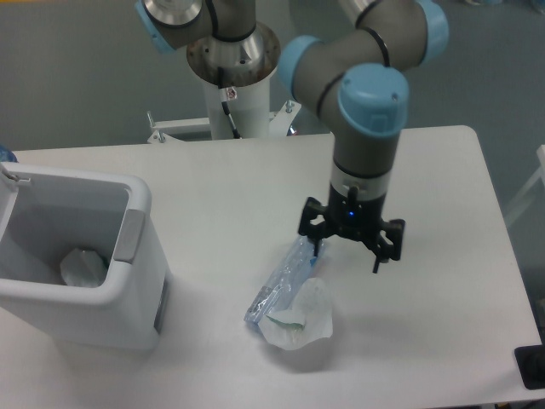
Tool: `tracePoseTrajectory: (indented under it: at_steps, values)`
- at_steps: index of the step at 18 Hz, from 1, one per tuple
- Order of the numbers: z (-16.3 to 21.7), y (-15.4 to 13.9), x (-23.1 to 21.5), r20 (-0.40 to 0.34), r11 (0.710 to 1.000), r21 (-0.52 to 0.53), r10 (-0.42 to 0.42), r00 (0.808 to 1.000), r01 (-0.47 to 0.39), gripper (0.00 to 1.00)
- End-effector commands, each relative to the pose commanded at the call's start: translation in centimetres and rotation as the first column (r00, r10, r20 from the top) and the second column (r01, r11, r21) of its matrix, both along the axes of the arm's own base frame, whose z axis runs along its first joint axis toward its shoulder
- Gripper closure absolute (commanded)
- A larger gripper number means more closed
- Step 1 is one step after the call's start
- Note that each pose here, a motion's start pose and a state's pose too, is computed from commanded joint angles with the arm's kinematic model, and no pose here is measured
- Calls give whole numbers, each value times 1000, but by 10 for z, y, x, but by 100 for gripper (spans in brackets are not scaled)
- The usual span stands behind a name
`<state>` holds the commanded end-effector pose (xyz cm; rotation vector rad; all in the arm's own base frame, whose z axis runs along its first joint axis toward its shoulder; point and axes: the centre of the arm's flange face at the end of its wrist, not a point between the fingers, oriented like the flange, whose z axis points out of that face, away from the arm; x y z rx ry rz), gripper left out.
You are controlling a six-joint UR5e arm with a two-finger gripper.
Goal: Open the trash can
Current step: 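Withdraw the gripper from the open trash can toward the bottle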
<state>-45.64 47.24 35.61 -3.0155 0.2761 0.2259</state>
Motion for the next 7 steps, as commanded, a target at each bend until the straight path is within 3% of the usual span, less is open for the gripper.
tracePoseTrajectory:
  at_steps: [7]
  values:
    - [-25, -3, 2, -35, 1000, 8, -24, 999, 24, 0]
